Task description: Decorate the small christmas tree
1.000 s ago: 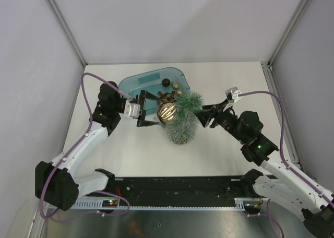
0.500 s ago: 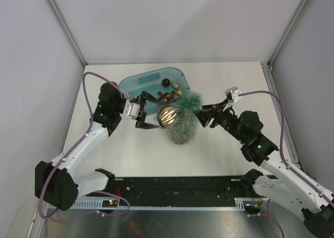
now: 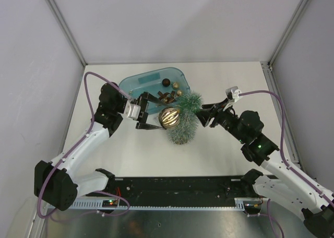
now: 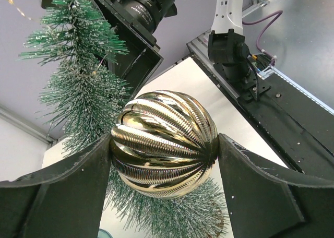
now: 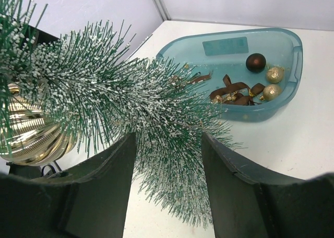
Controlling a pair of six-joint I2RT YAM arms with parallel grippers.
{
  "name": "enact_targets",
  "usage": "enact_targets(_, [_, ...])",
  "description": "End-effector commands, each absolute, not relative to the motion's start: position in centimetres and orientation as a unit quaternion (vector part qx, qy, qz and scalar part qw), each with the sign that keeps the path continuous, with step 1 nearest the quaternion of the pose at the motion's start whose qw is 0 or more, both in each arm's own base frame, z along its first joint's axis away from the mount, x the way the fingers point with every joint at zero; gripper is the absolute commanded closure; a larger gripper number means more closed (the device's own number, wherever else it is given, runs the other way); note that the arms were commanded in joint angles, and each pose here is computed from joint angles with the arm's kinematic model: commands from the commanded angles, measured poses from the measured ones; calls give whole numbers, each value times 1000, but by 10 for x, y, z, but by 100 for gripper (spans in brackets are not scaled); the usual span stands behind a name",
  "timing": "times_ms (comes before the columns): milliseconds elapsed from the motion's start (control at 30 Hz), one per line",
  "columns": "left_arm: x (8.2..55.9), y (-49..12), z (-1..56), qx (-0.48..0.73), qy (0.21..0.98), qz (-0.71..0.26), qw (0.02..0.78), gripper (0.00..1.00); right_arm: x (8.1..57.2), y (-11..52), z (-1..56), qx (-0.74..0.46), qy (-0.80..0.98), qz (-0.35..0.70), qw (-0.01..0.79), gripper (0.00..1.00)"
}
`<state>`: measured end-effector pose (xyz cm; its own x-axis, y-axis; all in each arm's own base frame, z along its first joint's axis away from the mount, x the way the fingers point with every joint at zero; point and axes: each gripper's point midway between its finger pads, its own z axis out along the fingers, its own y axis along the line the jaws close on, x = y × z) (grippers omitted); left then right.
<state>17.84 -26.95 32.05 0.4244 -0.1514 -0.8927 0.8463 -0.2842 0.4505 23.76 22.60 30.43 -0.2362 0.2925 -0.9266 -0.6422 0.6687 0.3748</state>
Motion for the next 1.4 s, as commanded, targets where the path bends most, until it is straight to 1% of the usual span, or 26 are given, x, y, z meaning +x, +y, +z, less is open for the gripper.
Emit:
enact_targets(0, [171,-273,343,662,230,-453,551,37,237,225,338,-129,652,394,635,43])
enact_targets(600, [165,-283,310,656,246,-469,538,37,237,226,338,-130,653,394,633,43])
enact_targets(1067, [164,-298,320,657,216,-453,563,37,237,229,330,-133,662,393,625,45])
enact_targets(1367, [163,-301,307,651,228,-455,564,34,238,230,329,-132,664,392,623,46])
